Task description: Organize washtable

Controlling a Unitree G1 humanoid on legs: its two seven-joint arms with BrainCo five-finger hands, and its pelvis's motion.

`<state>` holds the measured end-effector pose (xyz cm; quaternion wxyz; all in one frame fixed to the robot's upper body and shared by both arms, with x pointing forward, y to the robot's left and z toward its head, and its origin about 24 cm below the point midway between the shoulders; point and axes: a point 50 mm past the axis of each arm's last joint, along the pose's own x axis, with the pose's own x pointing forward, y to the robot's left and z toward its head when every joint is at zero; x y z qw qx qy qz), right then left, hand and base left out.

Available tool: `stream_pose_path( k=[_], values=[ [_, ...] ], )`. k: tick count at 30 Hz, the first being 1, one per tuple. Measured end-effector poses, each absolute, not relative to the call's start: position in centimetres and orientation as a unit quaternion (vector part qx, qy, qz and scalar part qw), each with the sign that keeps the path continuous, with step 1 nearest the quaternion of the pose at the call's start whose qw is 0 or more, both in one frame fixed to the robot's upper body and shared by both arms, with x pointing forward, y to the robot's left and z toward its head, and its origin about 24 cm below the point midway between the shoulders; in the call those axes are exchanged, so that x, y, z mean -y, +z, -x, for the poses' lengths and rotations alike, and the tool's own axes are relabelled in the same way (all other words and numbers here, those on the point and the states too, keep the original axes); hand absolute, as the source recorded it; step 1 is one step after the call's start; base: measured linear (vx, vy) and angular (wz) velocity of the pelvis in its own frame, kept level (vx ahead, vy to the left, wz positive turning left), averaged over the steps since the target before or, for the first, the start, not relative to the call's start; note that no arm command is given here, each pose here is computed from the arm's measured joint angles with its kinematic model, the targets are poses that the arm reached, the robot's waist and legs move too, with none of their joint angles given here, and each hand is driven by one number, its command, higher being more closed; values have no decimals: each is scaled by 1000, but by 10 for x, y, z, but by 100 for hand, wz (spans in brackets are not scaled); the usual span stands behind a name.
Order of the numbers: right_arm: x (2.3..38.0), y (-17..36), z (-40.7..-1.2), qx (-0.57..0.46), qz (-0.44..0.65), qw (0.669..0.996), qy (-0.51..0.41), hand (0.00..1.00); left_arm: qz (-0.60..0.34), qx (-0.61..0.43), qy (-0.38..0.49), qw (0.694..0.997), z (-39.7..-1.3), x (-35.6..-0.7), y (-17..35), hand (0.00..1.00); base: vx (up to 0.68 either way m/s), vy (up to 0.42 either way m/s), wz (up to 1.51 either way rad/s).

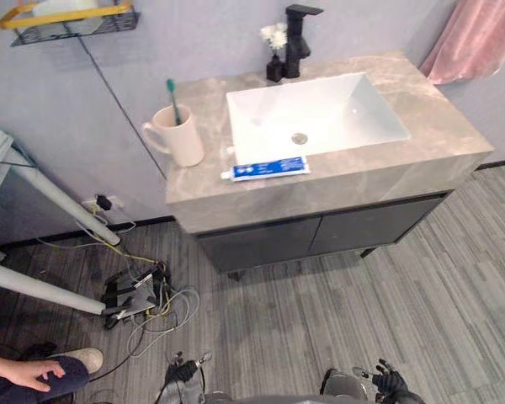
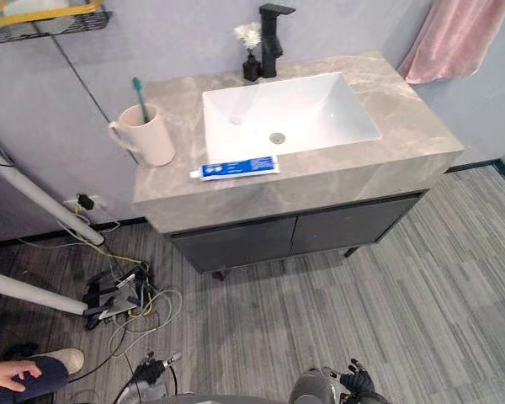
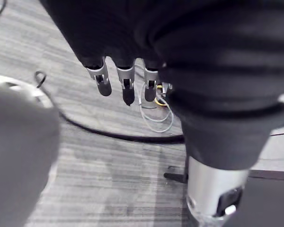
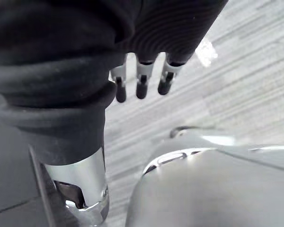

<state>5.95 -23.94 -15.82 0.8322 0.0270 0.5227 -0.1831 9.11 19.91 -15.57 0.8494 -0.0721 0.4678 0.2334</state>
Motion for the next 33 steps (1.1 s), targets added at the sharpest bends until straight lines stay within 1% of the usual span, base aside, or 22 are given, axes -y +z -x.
stream_pose_path(
  k=[4,6,7,9,12,17,18,25,33],
  values=[
    [234,-158,-69,-513,-36,838,-181,0,66,-457,224,858,-100,-199,-153,0,98,71,-4],
    [225,-160,-68,-515,-47,838,-176,0,61,-457,220,859,-101,-200,-153,0,105,146,25],
    [214,-162,-70,-515,-58,839,-168,0,56,-452,218,863,-105,-202,-151,0,88,130,39],
    [208,-162,-73,-513,-59,842,-159,0,53,-443,230,865,-107,-212,-148,0,61,128,23],
    [204,-159,-80,-497,-55,853,-150,0,51,-446,233,862,-105,-215,-149,0,32,82,-5],
    [206,-158,-82,-493,-52,855,-152,0,55,-449,228,862,-106,-208,-150,0,-14,36,-17],
    [204,-166,-60,-537,-55,826,-162,0,35,-472,205,857,-100,-207,-155,0,0,5,-8],
    [204,-166,-60,-537,-55,825,-163,0,36,-472,208,856,-99,-208,-155,0,1,0,5],
    [208,-168,-64,-549,-57,815,-174,0,46,-481,224,846,-92,-211,-157,0,31,-30,9]
  ],
)
